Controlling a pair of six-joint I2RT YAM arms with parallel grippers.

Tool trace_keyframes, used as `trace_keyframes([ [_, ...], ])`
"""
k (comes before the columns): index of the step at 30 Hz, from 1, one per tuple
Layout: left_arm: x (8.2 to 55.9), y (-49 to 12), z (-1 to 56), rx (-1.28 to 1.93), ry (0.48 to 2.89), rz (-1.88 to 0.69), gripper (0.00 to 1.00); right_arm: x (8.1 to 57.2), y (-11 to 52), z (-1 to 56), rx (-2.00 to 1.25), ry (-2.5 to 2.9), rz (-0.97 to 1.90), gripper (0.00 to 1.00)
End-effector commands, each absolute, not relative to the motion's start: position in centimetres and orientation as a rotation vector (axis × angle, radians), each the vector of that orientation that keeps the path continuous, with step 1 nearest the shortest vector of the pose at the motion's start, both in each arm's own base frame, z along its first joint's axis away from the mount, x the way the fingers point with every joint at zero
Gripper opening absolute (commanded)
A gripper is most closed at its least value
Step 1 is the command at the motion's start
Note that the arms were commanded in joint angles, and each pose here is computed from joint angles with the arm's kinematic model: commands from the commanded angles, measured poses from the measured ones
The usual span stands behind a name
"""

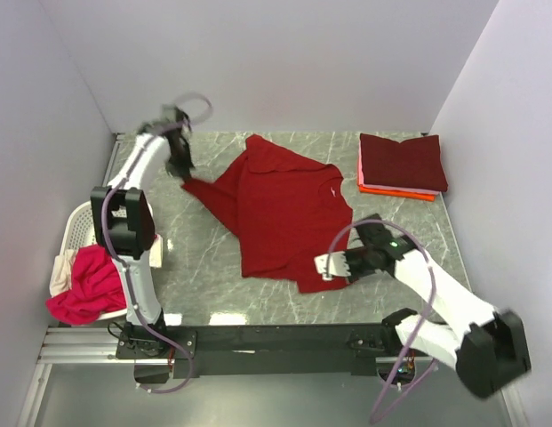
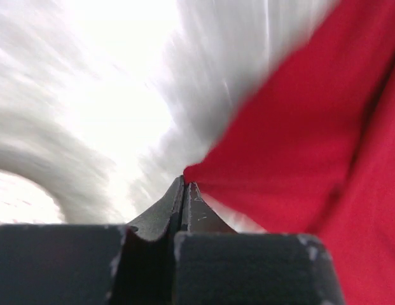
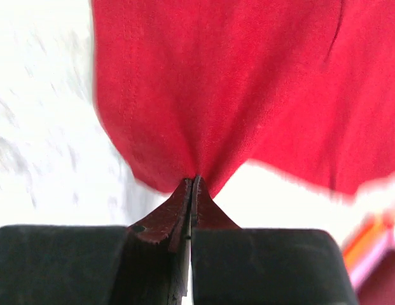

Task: Fold and stack the t-shirts
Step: Flatten the tshirt out

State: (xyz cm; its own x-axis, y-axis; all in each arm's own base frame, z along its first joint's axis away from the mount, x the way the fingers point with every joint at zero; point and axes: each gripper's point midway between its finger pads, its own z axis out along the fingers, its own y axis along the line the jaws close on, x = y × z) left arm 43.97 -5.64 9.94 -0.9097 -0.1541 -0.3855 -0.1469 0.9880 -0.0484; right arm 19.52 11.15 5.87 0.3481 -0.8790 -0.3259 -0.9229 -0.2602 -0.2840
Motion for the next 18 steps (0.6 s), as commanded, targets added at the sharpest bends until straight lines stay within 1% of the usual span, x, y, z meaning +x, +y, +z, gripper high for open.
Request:
trace_keyframes([
  [1,49.5,-1.6,15.6,-0.290,2.555,0.124,0.00,17.2,5.4,4.5,-2.257,1.694,0.049,0.00],
  [2,51.0,-2.0,16.4,-0.305,2.524,0.094,0.00,17.2,4.6,4.4,-2.249,1.716,0.019,0.00],
  [3,53.7,-3.1,20.3,-0.294,2.416,0.000,0.03,17.0,4.0,4.2,-2.232,1.733,-0.004,0.01],
  [4,54.8,-4.1,19.0,-0.284,2.440,-0.026,0.09,17.4,3.4,4.2,-2.195,1.763,-0.033,0.02],
  [5,56.1,-4.8,19.5,-0.289,2.385,-0.058,0.16,17.5,3.0,4.3,-2.178,1.776,-0.063,0.02],
  [7,56.9,-5.9,20.0,-0.291,2.348,-0.110,0.23,18.1,2.5,4.5,-2.108,1.822,-0.104,0.04],
  [8,57.2,-6.1,20.1,-0.315,2.326,-0.115,0.34,18.5,2.2,4.8,-2.081,1.839,-0.136,0.04],
  [9,57.4,-6.2,20.3,-0.314,2.308,-0.107,0.38,19.2,1.5,5.2,-2.039,1.871,-0.193,0.04],
  [10,57.2,-6.4,21.8,-0.304,2.269,-0.124,0.41,20.3,1.2,5.7,-1.984,1.875,-0.246,0.04],
  [11,57.8,-6.6,22.7,-0.297,2.221,-0.145,0.51,20.8,0.5,6.1,-1.929,1.907,-0.271,0.14],
  [12,57.4,-6.7,22.2,-0.287,2.234,-0.145,0.57,21.3,0.5,6.5,-1.893,1.907,-0.265,0.22],
  [13,57.1,-6.7,23.6,-0.269,2.207,-0.137,0.58,21.6,0.5,6.8,-1.871,1.911,-0.263,0.23],
  [15,56.3,-7.2,23.6,-0.226,2.218,-0.149,0.60,22.2,0.8,7.7,-1.826,1.919,-0.243,0.32],
  [16,55.3,-7.9,25.0,-0.175,2.204,-0.174,0.61,21.8,1.9,7.8,-1.823,1.903,-0.161,0.39],
  [17,53.9,-8.8,23.3,-0.134,2.262,-0.205,0.60,21.7,2.6,8.2,-1.810,1.887,-0.114,0.48],
  [18,52.8,-9.6,22.8,-0.089,2.284,-0.237,0.60,22.0,3.4,9.3,-1.794,1.856,-0.073,0.50],
])
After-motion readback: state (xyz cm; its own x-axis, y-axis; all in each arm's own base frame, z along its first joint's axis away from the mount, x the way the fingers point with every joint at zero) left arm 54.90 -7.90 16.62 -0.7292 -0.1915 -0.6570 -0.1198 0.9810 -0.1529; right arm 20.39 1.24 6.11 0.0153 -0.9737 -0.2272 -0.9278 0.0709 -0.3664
